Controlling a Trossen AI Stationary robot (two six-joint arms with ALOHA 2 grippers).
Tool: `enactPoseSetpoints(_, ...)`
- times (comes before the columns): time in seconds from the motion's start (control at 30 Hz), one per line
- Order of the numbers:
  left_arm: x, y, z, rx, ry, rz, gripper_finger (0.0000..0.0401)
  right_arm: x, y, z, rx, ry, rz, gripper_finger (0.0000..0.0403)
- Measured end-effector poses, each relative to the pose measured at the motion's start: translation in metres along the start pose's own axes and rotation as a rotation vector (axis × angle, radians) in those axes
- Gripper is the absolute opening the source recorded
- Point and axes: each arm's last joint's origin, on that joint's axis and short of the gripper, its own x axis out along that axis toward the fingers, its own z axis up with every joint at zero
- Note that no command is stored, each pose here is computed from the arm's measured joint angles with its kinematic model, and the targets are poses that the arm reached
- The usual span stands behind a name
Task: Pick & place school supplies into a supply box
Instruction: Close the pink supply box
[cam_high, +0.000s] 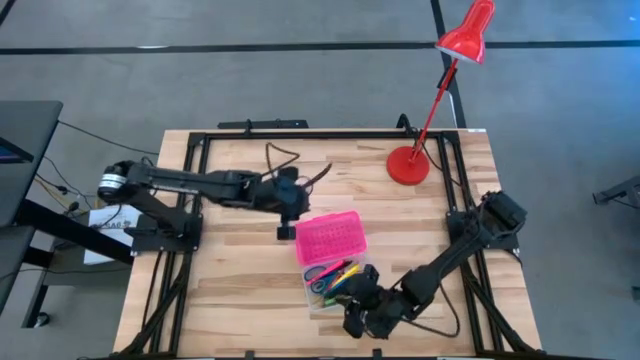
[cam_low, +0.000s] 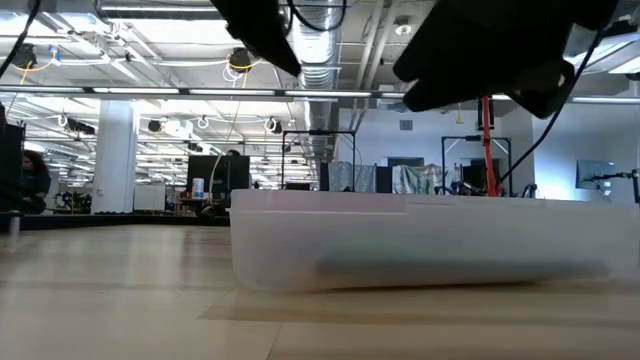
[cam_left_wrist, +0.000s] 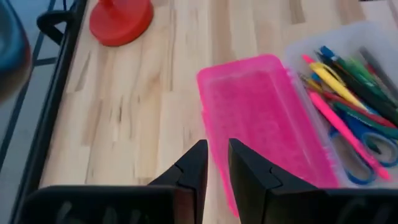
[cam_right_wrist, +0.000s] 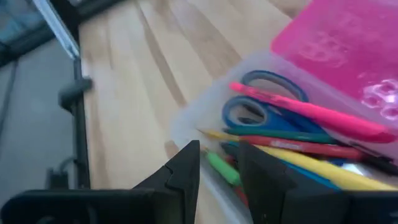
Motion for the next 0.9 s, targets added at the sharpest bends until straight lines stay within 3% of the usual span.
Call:
enactPoseSetpoints(0.2, 0.027, 0.032, -0.006, 0.003, 0.027, -0.028, 0.0059, 0.007, 0.015, -0.034, 0.108, -0.009, 0.034, 0.0101)
enactPoseSetpoints(0.37, 0.061, 0.055, -0.018, -0.036, 0.068, -0.145, 0.0059, -0.001, 0.027, -0.058, 0.194, -0.051, 0.058, 0.0101)
enactPoseSetpoints(0.6, 0.107, 0.057, -0.033, -0.017, 0.107, -0.265, 0.0059, -0.017, 0.034, -0.087, 0.246, -0.047, 0.054, 0.0101)
enactPoseSetpoints(0.9, 0.124, 0.060, -0.043, -0.006, 0.173, -0.221, 0.0059, -0.029, 0.021, -0.107, 0.309, 0.028, -0.073, 0.0082)
